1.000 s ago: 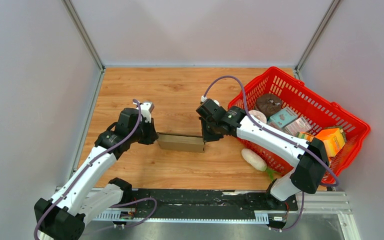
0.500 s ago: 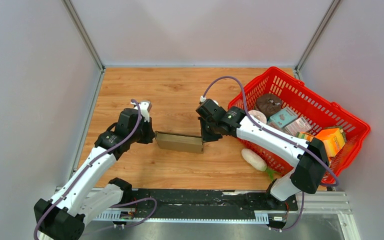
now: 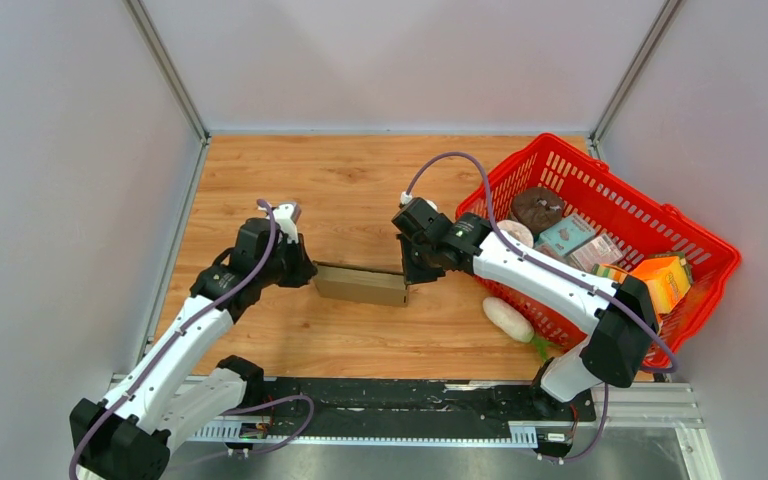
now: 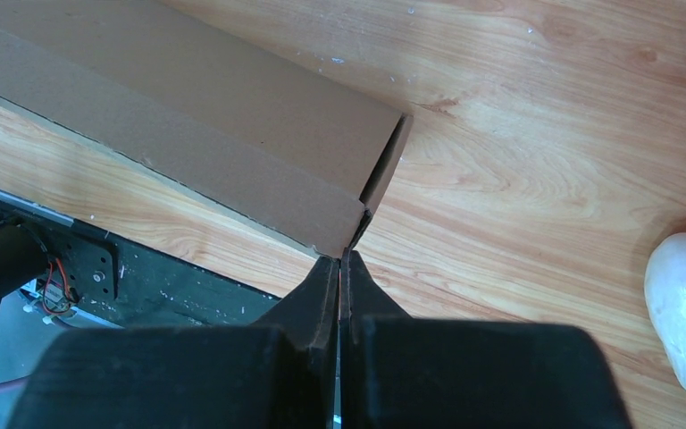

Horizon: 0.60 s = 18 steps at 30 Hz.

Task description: Fold the paper box

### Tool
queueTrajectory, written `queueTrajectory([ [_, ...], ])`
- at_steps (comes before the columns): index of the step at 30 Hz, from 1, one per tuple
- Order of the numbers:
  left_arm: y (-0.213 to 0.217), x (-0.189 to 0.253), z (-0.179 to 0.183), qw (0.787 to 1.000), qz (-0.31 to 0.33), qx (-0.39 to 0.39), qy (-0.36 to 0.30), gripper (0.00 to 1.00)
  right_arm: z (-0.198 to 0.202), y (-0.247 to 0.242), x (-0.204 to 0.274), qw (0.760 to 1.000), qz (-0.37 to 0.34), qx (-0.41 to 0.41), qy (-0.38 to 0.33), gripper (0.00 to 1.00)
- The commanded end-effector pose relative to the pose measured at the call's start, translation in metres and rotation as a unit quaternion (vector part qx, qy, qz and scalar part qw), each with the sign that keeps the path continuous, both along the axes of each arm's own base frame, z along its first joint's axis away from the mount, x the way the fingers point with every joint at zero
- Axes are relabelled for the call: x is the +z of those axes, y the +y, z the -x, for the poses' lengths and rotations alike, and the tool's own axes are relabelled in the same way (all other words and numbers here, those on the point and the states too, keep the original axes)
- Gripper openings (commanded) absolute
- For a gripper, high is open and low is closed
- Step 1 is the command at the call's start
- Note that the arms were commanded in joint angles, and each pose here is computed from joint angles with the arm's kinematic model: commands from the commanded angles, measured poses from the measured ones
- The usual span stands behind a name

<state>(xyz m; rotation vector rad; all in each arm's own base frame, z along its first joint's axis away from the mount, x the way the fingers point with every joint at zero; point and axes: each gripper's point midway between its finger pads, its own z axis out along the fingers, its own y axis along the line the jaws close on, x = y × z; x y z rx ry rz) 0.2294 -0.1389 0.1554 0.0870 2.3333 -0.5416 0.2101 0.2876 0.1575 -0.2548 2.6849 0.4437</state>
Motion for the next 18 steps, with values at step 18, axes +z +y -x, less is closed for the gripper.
queueTrajectory([
  [18, 0.032, -0.025, 0.007, 0.996, -0.055, 0.070, 0.021, 0.00, -0.002, 0.016, 0.009, 0.999, -0.024, 0.027, -0.026, 0.00],
])
